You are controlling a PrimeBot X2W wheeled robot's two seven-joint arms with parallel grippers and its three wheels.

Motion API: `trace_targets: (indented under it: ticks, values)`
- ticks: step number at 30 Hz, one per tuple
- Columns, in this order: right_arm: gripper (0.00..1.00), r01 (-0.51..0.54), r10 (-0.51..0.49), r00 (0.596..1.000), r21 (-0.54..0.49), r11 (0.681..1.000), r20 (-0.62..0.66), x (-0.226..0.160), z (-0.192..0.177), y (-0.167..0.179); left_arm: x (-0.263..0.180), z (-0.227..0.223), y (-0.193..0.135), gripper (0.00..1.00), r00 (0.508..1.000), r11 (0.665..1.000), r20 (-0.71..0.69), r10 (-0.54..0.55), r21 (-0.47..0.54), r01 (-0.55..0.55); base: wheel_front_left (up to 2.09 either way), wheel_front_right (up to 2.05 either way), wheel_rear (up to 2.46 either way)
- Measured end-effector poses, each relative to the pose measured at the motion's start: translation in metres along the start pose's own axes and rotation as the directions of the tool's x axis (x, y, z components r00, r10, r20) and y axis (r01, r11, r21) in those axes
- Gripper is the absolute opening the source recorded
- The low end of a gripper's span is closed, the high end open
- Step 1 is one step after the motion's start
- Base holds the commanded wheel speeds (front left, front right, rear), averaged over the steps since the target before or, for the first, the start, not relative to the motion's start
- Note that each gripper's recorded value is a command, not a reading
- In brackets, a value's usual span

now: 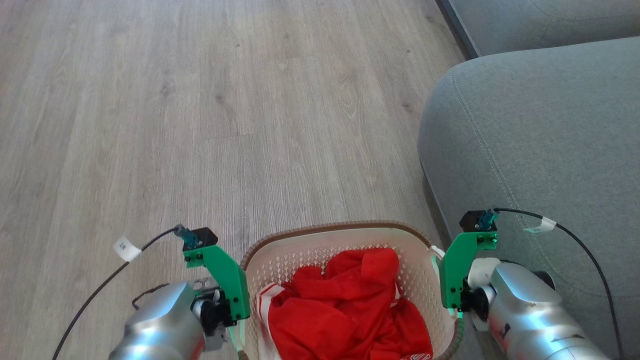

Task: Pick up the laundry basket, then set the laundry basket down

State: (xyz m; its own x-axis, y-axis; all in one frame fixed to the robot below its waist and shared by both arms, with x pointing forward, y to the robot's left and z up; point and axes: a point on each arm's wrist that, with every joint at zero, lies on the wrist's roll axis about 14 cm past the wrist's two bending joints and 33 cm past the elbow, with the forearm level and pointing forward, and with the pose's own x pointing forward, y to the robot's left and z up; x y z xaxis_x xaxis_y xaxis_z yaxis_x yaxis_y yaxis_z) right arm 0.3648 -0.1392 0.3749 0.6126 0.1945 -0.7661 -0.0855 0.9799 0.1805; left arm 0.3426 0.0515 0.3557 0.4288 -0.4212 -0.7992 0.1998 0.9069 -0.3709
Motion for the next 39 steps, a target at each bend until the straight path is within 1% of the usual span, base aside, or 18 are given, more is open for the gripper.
trace_targets:
  ticks: [20, 39]
  values:
    - [0.00, -0.012, 0.012, 1.000, -0.002, 1.000, 0.023, 0.0011, 0.0047, 0.0052, -0.0021, 0.0003, 0.0051, 0.00, 1.000, 1.000, 0.025, 0.015, -0.019, -0.014, 0.00, 0.00, 0.00]
    - [0.00, -0.010, 0.009, 1.000, 0.013, 1.000, 0.027, 0.0054, 0.0030, 0.0028, 0.0029, 0.0048, 0.0062, 0.00, 0.998, 1.000, 0.053, 0.018, -0.007, -0.017, 0.00, 0.00, 0.00]
